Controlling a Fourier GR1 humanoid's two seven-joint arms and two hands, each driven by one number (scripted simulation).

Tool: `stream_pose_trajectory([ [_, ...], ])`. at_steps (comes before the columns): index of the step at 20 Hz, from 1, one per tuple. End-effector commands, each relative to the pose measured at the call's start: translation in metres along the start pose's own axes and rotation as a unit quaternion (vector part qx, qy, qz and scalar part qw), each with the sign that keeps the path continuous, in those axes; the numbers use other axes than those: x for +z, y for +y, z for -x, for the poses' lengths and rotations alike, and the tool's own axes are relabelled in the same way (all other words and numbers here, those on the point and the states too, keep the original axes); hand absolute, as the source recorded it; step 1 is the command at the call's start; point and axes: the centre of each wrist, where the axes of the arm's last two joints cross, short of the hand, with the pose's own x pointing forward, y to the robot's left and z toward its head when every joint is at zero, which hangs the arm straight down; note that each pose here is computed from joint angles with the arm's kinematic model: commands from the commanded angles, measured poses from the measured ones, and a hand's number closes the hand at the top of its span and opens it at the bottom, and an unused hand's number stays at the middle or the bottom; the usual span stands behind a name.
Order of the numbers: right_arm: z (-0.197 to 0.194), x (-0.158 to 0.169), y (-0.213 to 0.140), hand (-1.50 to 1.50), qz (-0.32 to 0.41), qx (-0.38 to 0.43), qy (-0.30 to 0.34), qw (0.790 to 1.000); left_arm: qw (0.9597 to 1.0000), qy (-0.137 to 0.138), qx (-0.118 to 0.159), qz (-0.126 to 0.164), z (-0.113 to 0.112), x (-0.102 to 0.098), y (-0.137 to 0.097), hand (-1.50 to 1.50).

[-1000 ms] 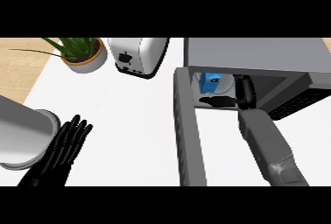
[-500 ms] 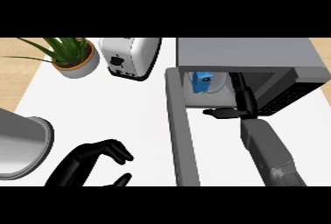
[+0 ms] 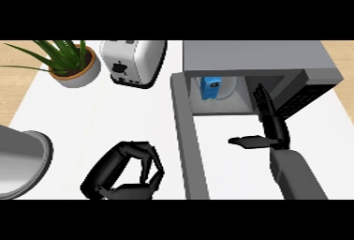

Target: Pick up the milk, place it into the microwave and close the microwave

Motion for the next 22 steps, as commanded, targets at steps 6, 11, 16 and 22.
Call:
stream_pose_trajectory([
  [6, -0.033, 0.066, -0.020, -1.50, -0.009, 0.001, -0.025, 1.000, 0.9947, 0.042, -0.010, 0.093, 0.031, -0.028, -0.060, 1.50],
  [11, -0.071, 0.088, -0.044, -1.50, 0.006, -0.003, -0.026, 1.000, 0.9882, 0.043, 0.014, 0.146, 0.047, -0.038, -0.085, 1.50],
  [16, -0.105, 0.090, -0.065, -1.50, 0.015, 0.015, -0.044, 0.999, 0.9824, 0.051, -0.026, 0.178, 0.051, -0.057, -0.119, 1.50],
  [22, -0.139, 0.084, -0.082, -1.50, -0.009, -0.030, -0.064, 0.997, 0.9914, 0.057, -0.034, 0.113, 0.056, -0.072, -0.141, 1.50],
])
